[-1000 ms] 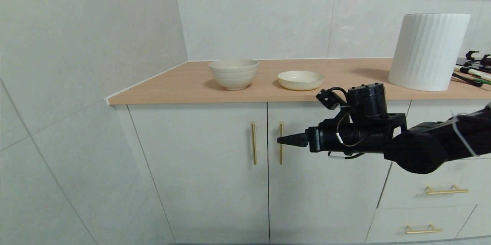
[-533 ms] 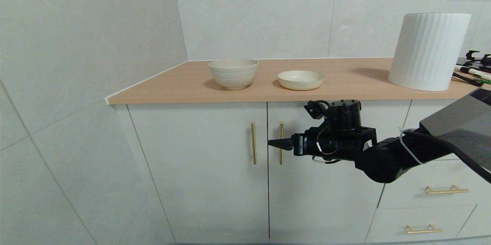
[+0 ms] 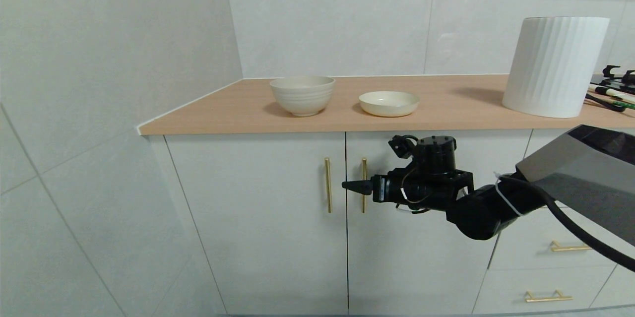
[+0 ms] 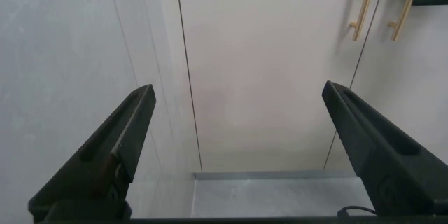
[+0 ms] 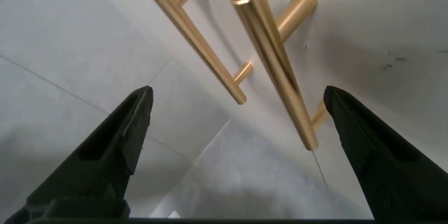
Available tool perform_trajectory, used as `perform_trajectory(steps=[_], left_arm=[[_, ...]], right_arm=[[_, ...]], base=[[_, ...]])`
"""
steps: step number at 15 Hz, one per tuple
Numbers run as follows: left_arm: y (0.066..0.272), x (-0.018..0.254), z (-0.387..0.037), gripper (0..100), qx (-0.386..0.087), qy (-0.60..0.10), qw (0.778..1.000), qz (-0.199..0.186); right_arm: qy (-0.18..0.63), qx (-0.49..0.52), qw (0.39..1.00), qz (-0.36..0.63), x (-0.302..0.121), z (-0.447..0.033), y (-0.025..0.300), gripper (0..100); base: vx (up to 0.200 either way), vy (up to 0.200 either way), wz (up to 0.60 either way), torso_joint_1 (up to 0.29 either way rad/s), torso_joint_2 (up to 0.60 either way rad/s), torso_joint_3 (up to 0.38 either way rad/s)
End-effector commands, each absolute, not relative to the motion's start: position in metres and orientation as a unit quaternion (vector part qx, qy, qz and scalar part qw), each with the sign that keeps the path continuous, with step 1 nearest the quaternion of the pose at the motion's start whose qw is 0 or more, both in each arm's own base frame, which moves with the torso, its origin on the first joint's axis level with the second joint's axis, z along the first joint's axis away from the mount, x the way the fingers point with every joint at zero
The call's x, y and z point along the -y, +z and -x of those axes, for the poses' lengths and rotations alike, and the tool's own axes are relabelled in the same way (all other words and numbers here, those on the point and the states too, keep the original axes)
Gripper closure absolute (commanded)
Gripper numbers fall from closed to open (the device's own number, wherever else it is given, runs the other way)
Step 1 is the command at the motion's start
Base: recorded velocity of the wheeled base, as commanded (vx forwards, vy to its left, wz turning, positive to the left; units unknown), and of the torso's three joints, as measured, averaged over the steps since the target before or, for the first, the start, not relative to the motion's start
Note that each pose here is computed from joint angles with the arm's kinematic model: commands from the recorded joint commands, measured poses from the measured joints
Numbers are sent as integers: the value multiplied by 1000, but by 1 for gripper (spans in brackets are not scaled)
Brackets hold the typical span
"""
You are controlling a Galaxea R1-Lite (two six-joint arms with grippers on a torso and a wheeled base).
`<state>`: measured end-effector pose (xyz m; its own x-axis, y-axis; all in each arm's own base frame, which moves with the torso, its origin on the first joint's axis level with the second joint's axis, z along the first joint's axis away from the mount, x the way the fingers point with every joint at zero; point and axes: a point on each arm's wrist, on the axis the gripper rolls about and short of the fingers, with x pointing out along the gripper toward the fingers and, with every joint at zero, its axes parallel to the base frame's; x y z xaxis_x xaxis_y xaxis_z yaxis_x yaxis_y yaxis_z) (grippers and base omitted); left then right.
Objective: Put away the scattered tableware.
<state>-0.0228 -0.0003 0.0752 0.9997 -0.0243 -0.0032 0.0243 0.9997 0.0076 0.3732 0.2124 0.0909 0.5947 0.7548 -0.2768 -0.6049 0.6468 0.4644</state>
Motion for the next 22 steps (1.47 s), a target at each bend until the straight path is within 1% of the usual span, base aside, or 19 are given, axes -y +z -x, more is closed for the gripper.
perform_trajectory(steps=[1, 5, 14, 19, 22], left_arm=[[75, 0, 23, 0, -1, -12, 1000, -4], [75, 0, 23, 0, -1, -12, 1000, -4], [75, 0, 23, 0, -1, -12, 1000, -4], [75, 0, 23, 0, -1, -12, 1000, -4], [75, 0, 23, 0, -1, -12, 1000, -4]], right_arm=[[387, -232, 877, -164, -214, -375, 87, 0], [385, -234, 873, -188, -217, -377, 88, 0], [399, -230, 868, -186, -233, -373, 83, 0], [404, -240, 860, -199, -230, -361, 91, 0], [465, -264, 821, -200, -222, -342, 99, 0]], base=[[0, 0, 0, 0, 0, 0], [0, 0, 0, 0, 0, 0], [0, 0, 0, 0, 0, 0], [0, 0, 0, 0, 0, 0], [0, 0, 0, 0, 0, 0]])
